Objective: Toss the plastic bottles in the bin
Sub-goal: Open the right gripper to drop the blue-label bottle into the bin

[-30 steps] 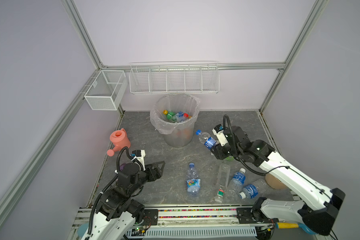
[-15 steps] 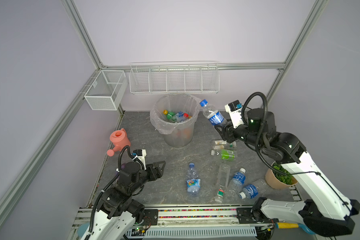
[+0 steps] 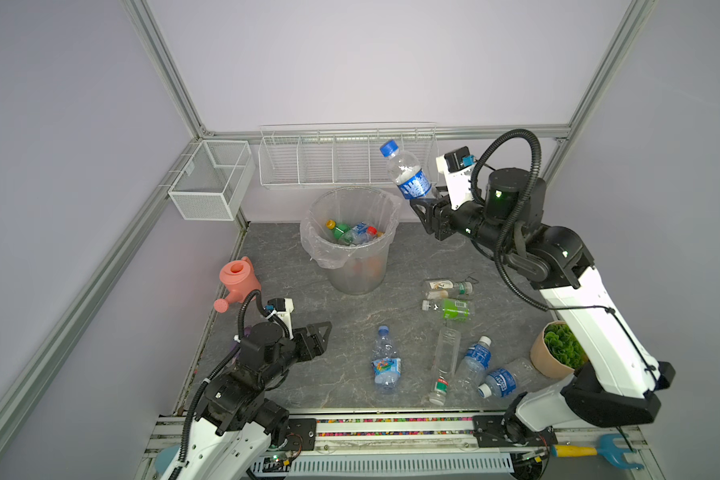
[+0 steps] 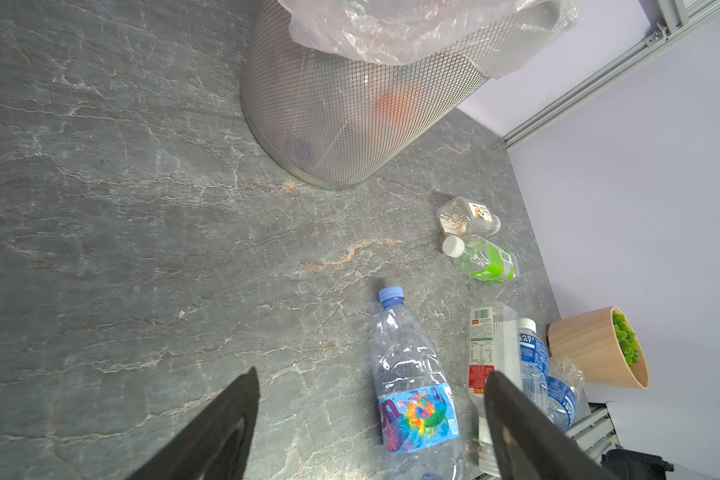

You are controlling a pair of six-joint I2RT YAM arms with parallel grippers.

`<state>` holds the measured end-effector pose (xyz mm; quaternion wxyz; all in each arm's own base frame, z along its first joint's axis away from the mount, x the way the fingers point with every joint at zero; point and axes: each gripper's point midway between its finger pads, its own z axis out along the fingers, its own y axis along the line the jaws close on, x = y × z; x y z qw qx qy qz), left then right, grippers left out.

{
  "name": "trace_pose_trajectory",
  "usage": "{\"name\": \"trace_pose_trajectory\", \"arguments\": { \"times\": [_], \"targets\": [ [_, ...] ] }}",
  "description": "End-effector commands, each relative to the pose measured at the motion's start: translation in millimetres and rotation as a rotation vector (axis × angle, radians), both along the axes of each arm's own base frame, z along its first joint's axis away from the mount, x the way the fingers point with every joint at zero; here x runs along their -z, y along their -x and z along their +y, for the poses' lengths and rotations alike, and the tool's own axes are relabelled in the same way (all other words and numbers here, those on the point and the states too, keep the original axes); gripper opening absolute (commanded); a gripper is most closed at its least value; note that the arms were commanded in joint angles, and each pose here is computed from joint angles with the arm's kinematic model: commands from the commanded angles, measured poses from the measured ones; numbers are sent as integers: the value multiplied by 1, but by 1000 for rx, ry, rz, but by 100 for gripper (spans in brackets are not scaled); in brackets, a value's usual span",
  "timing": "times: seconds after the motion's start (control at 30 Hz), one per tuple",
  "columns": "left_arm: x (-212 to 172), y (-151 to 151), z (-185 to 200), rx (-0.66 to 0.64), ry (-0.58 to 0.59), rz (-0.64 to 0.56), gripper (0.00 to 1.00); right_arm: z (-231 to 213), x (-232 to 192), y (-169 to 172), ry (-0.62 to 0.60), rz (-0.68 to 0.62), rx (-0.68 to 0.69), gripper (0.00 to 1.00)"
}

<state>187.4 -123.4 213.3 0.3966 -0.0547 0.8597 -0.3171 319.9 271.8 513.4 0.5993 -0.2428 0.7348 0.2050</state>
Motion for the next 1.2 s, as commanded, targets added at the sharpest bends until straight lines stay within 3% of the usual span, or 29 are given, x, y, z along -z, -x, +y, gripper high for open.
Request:
{"name": "trace_pose_trajectory", "arguments": {
  "times": [0.0, 0.33, 0.37, 0.43, 0.53, 0.77, 1.17],
  "targets": [
    [-10, 1, 0, 2, 15, -26, 84, 15, -1, -19, 7, -31, -11, 52],
    [-10, 8, 6, -9, 18, -31, 84, 77, 84, -87, 128, 179, -53, 58],
    [-10, 9, 7, -10, 16, -30, 84, 79, 91, -89, 143, 199, -54, 61],
    [-10, 11, 10, -17, 16, -34, 84, 80, 111, -92, 183, 254, -43, 82],
    [-10, 12, 10, -20, 24, -39, 84, 77, 110, -89, 175, 259, -42, 99],
    [-10, 8, 5, -4, 22, -29, 84, 60, 75, -76, 125, 184, -20, 97],
    [-12, 6, 0, 13, 36, -27, 86, 38, 65, -53, 113, 167, -13, 97]
  ]
}}
